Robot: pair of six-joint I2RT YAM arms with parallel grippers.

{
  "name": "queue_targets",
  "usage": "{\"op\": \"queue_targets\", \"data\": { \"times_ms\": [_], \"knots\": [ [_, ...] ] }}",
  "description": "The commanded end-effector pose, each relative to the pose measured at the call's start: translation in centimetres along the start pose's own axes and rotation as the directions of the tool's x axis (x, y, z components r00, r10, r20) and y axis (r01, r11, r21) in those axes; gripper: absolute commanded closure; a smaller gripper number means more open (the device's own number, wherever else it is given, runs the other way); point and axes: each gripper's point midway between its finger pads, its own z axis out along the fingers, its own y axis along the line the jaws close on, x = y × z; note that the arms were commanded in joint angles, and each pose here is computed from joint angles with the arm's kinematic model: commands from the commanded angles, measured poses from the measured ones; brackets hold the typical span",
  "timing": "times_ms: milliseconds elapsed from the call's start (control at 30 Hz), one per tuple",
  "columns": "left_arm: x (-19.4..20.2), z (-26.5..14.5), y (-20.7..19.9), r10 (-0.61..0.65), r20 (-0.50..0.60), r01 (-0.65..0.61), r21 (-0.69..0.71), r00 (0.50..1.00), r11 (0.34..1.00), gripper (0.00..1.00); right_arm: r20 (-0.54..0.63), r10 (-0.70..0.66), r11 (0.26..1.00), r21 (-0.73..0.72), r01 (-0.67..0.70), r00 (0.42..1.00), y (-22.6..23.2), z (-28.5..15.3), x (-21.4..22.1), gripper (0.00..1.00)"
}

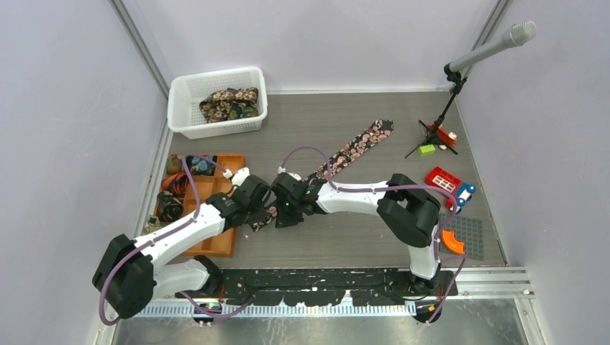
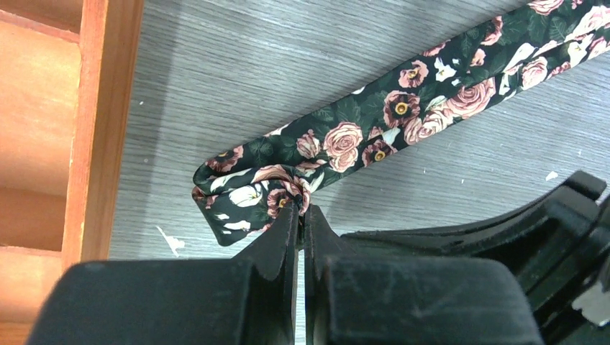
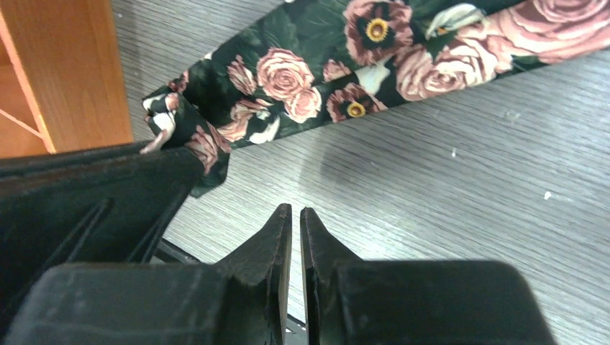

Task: Roll the ties
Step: Roll the tie at the center of the board.

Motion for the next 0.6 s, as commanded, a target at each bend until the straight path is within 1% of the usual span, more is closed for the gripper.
{"op": "queue_targets", "data": {
  "times_ms": [0,167,400,467,500,567],
  "knots": [
    [-2.1,0.3,-1.8,-0.006,0.058,0.003,0.037,0.998,0.999,1.0,0.073,-0.013,0.999,-0.047,0.017,0.997,1.4,-2.7,-1.6,0.85],
    [-2.4,1.1,-1.8,0.001,0.057,-0.002,0.028,0.998,1.0,1.0,0.077,-0.019,0.999,-0.045,0.023,0.997,1.1,-3.1,-1.4,0.85],
    [-2.4,2.3,-1.5,-0.013,0.049,0.012,0.011,0.999,1.0,0.99,0.086,-0.022,0.994,-0.108,0.031,0.996,2.2,-3.1,-1.6,0.85],
    [-2.6,2.5,-1.4,-0.023,0.054,0.022,0.012,0.998,1.0,0.95,0.085,-0.024,0.992,-0.123,0.034,0.996,2.6,-3.0,-1.7,0.84],
    [-2.6,2.6,-1.4,-0.029,0.056,0.028,0.013,0.998,1.0,0.91,0.084,-0.025,0.991,-0.129,0.036,0.996,2.8,-2.9,-1.7,0.84],
    [-2.8,2.6,-1.4,-0.04,0.062,0.039,0.019,0.997,0.999,0.79,0.083,-0.025,0.99,-0.137,0.037,0.996,2.9,-2.6,-1.7,0.83]
  ]
}}
